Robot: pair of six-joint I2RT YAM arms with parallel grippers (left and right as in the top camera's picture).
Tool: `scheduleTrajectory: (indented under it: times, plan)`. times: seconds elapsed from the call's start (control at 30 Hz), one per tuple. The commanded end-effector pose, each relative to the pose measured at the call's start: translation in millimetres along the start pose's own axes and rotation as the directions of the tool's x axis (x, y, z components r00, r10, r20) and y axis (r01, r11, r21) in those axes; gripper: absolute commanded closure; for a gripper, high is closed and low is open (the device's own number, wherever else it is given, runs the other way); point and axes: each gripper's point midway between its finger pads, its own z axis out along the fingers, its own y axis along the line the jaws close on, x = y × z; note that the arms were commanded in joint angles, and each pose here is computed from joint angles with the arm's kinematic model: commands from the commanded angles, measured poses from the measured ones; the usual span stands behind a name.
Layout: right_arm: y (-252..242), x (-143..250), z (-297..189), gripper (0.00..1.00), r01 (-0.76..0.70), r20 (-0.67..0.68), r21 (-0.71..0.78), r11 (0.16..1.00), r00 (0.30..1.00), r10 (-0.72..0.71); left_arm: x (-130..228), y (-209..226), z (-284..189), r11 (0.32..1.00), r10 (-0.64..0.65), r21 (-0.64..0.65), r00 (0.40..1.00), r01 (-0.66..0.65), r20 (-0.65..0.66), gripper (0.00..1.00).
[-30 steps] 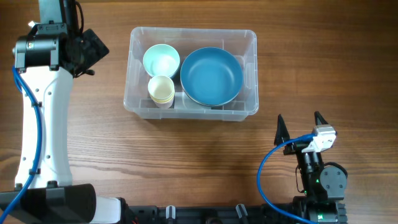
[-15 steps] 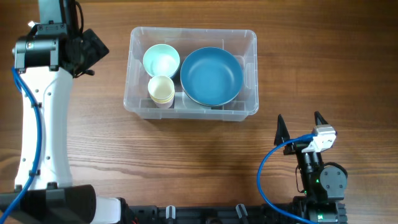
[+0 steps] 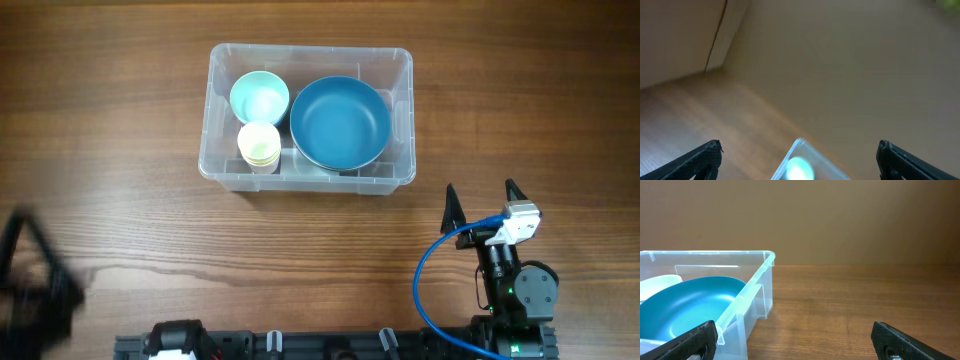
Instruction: Pack container
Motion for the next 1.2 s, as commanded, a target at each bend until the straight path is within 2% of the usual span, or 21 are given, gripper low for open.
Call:
scheduleTrajectory:
  times: [0.0,0.13,0.33,0.47,0.7,0.9,1.0,1.1,1.17]
  plan:
    - [4,-3,-1,0.0,0.014,0.015,-0.018,1.0,1.0,-0.014,-7,12,-51,0.997,-0.03,0.067,0.994,0.024,0.102,0.0]
    - [4,-3,-1,0.0,0.014,0.015,-0.018,1.0,1.0,-0.014,-7,25,-92,0.992,-0.061,0.121,0.983,0.04,0.174,0.0]
    - [4,-3,-1,0.0,0.014,0.015,-0.018,1.0,1.0,-0.014,13,46,-125,0.989,-0.065,0.142,0.982,0.04,0.178,0.0]
    - [4,-3,-1,0.0,0.014,0.015,-0.018,1.0,1.0,-0.014,31,50,-138,0.982,-0.057,0.184,0.989,0.031,0.139,0.0]
    - [4,-3,-1,0.0,0.014,0.015,-0.018,1.0,1.0,-0.014,72,76,-146,0.994,-0.016,0.113,1.0,0.013,0.025,0.0]
    - [4,-3,-1,0.0,0.014,0.015,-0.018,1.0,1.0,-0.014,104,86,-130,0.998,-0.001,0.064,0.999,0.004,-0.052,0.0]
    - [4,-3,-1,0.0,0.014,0.015,-0.018,1.0,1.0,-0.014,112,84,-111,0.996,-0.044,0.079,0.998,0.048,-0.043,0.0]
    - [4,-3,-1,0.0,0.014,0.015,-0.018,1.0,1.0,-0.014,122,81,-85,0.987,-0.116,0.112,0.993,0.117,-0.023,0.0]
    - [4,-3,-1,0.0,0.014,0.015,-0.018,1.0,1.0,-0.014,135,73,-46,0.979,-0.156,0.125,0.986,0.163,-0.061,0.0]
